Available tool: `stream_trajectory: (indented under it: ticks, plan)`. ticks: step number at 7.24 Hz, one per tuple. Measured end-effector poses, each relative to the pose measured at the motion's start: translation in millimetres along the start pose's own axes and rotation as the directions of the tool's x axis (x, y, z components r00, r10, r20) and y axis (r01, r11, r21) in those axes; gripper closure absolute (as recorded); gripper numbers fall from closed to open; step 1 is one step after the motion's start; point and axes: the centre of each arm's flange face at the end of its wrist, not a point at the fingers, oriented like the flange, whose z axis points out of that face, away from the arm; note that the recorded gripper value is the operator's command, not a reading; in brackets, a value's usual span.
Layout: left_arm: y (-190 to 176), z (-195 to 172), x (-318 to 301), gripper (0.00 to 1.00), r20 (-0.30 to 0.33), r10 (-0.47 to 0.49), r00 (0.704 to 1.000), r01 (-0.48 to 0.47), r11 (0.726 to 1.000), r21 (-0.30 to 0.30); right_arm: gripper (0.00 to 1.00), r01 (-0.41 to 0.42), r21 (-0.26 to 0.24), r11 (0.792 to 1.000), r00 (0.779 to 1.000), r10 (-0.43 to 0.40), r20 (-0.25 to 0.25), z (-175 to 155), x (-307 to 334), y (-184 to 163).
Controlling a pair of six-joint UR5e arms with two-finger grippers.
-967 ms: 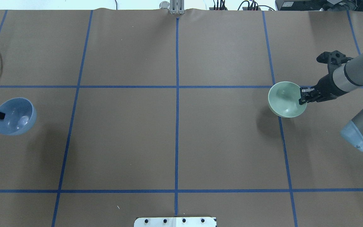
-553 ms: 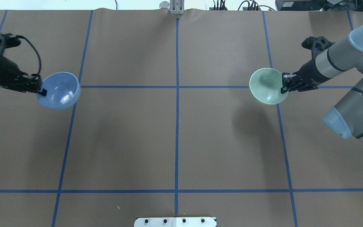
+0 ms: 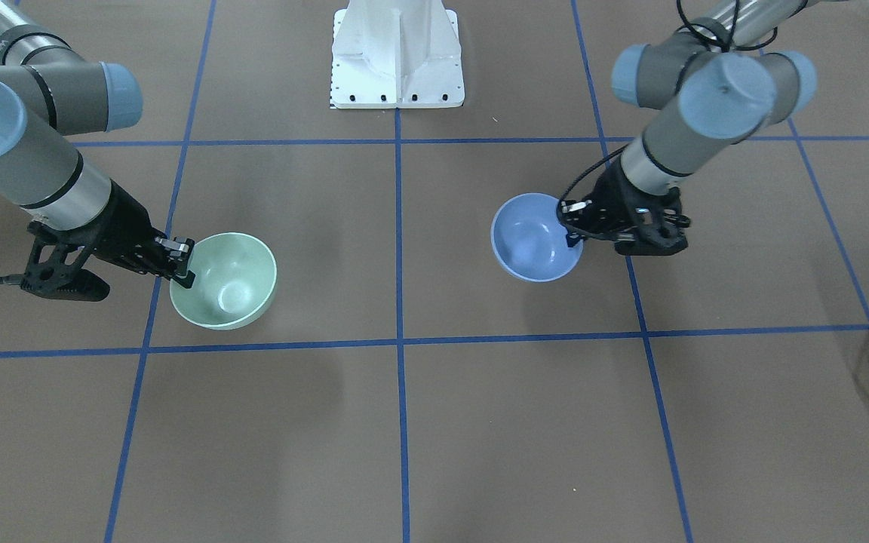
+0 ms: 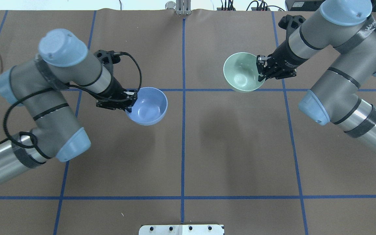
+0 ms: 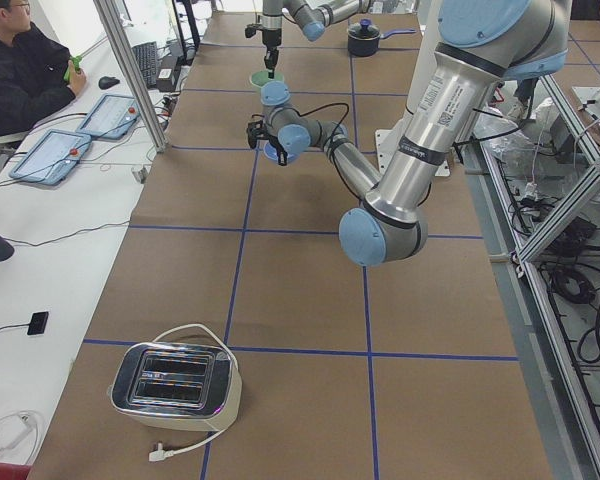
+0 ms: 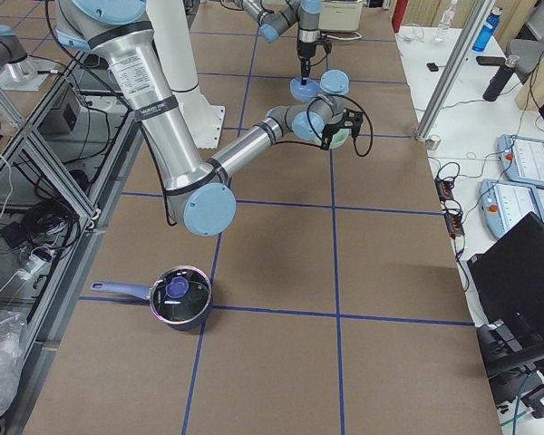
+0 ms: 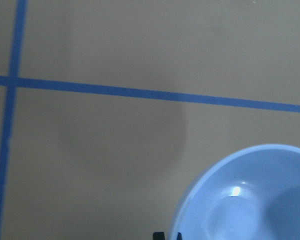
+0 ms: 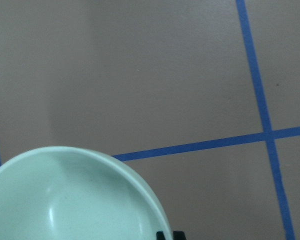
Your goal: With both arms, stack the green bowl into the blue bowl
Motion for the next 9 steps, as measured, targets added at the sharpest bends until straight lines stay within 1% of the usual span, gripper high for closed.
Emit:
stream_trajectory:
  ticks: [1, 3, 5, 7, 8, 9]
  plan:
    - [6, 17, 33, 1.00, 0.009, -0.010, 1.000, 0.010, 1.000, 0.002, 1.00, -0.004, -0.002, 1.000, 1.000, 0.004, -0.002, 0, -16, 1]
    - [19, 51, 66, 1.00, 0.030, -0.010, 0.999, 0.010, 1.000, 0.019, 1.00, -0.010, -0.007, 1.000, 1.000, 0.010, -0.002, 0, -37, 2]
    - [32, 79, 77, 1.00, 0.012, -0.002, 1.000, 0.001, 0.999, 0.046, 1.00, -0.010, -0.001, 1.000, 1.000, 0.010, -0.002, 0, -47, 1]
    - [39, 91, 80, 1.00, -0.008, 0.006, 1.000, -0.005, 0.999, 0.052, 1.00, -0.011, 0.003, 1.000, 1.000, 0.011, -0.003, 1, -49, 1]
    - [40, 92, 80, 0.77, -0.012, 0.008, 1.000, -0.007, 0.999, 0.052, 1.00, -0.010, 0.003, 1.000, 1.000, 0.010, -0.004, 1, -49, 1]
    - [40, 93, 79, 0.45, -0.020, 0.013, 1.000, -0.012, 0.998, 0.054, 1.00, -0.010, 0.003, 1.000, 1.000, 0.010, -0.004, 1, -49, 1]
